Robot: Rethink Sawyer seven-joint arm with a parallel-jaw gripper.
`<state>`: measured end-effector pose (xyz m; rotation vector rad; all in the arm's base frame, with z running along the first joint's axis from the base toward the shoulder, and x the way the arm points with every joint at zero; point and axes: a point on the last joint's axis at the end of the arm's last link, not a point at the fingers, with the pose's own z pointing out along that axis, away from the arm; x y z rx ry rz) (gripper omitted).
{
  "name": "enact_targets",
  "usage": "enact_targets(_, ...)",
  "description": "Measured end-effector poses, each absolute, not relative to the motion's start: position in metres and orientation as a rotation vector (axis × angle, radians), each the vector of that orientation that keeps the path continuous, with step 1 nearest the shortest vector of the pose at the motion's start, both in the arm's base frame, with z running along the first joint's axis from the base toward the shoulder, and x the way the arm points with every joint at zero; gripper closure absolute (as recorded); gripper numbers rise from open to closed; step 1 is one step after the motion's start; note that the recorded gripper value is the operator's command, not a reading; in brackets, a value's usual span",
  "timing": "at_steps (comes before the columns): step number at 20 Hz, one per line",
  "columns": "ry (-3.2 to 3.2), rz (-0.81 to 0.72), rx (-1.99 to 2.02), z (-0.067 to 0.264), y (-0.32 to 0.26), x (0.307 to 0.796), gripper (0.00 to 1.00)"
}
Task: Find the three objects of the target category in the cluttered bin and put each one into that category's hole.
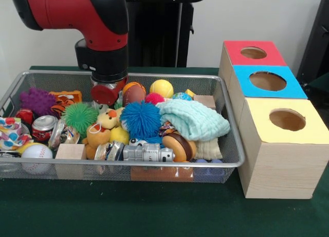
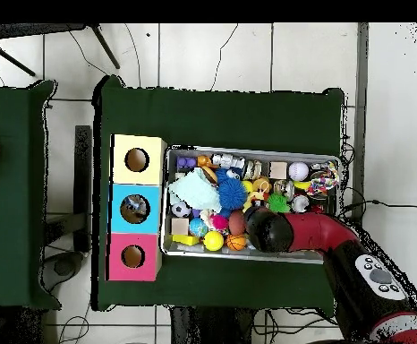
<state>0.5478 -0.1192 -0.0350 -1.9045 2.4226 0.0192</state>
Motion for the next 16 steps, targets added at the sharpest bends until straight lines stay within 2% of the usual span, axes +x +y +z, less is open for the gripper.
enact_targets(16,2.421,0.050,-1.893,-0.014,-0.107,0.539,1.00)
